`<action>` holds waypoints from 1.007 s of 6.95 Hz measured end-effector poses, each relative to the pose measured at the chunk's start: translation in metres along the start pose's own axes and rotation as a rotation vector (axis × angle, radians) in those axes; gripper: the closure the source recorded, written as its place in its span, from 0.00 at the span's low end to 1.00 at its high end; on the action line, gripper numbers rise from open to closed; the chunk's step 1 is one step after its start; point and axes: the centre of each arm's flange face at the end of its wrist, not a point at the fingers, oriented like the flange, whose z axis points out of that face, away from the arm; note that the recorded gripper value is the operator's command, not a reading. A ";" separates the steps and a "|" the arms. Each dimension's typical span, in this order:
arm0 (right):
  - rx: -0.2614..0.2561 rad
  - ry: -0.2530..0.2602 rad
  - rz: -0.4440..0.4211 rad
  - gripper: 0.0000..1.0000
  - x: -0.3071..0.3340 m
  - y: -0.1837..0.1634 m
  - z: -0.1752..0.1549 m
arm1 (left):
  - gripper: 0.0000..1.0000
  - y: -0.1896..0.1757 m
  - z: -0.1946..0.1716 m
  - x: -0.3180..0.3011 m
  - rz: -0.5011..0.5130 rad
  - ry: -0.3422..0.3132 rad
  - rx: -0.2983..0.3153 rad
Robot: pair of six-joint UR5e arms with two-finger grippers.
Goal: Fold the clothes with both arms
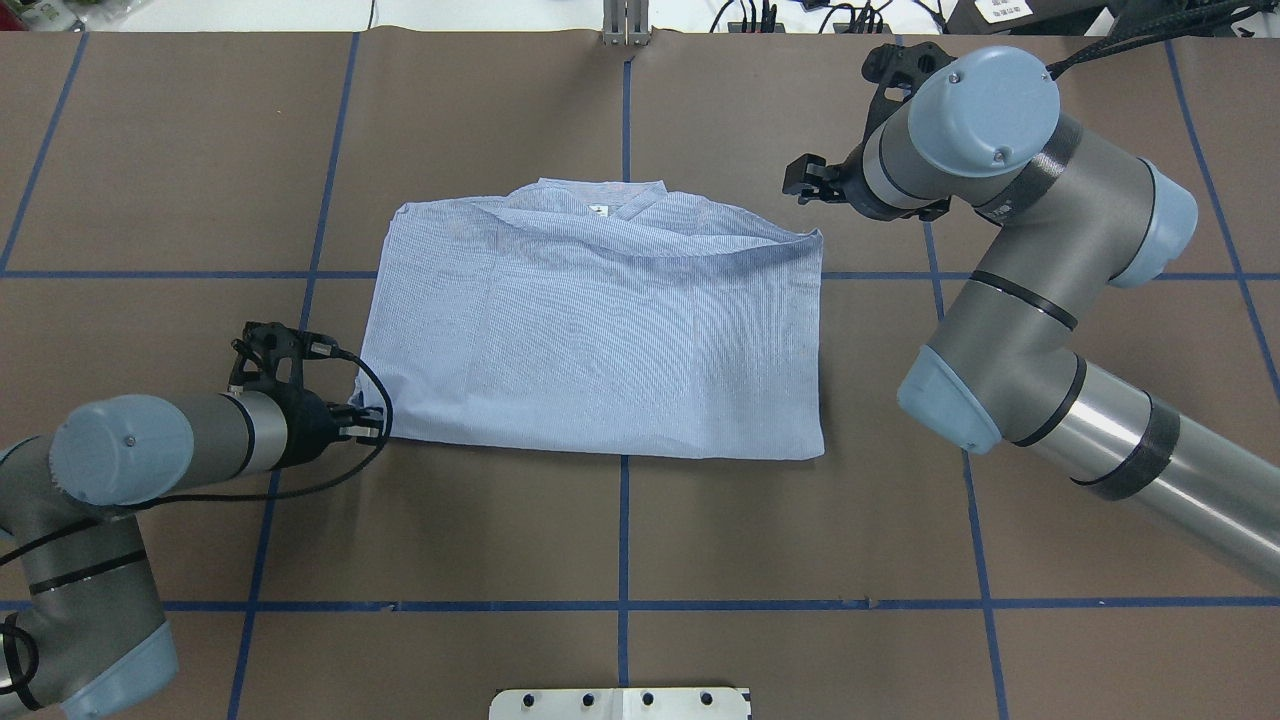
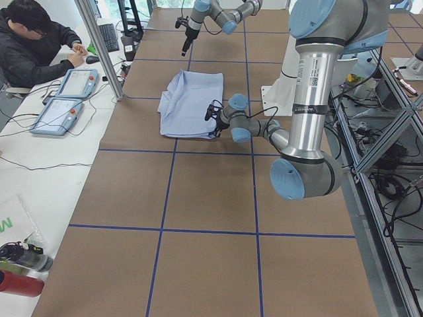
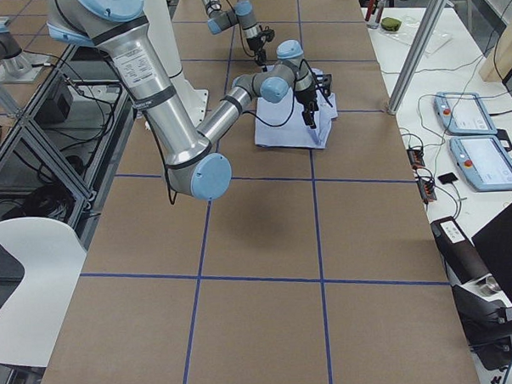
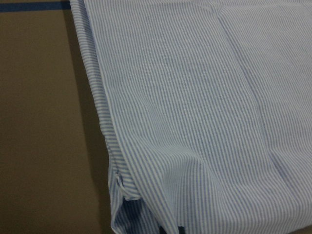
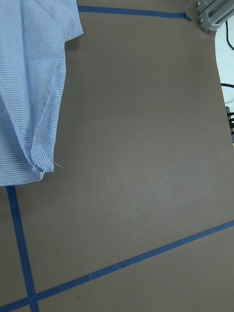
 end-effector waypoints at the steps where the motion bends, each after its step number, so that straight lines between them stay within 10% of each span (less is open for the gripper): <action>1: -0.003 -0.002 -0.002 0.00 -0.001 0.002 0.001 | 1.00 -0.021 0.002 -0.023 0.024 -0.040 0.031; 7: -0.012 -0.010 0.002 0.00 -0.008 0.011 0.002 | 0.98 -0.264 0.129 -0.038 0.008 -0.178 0.223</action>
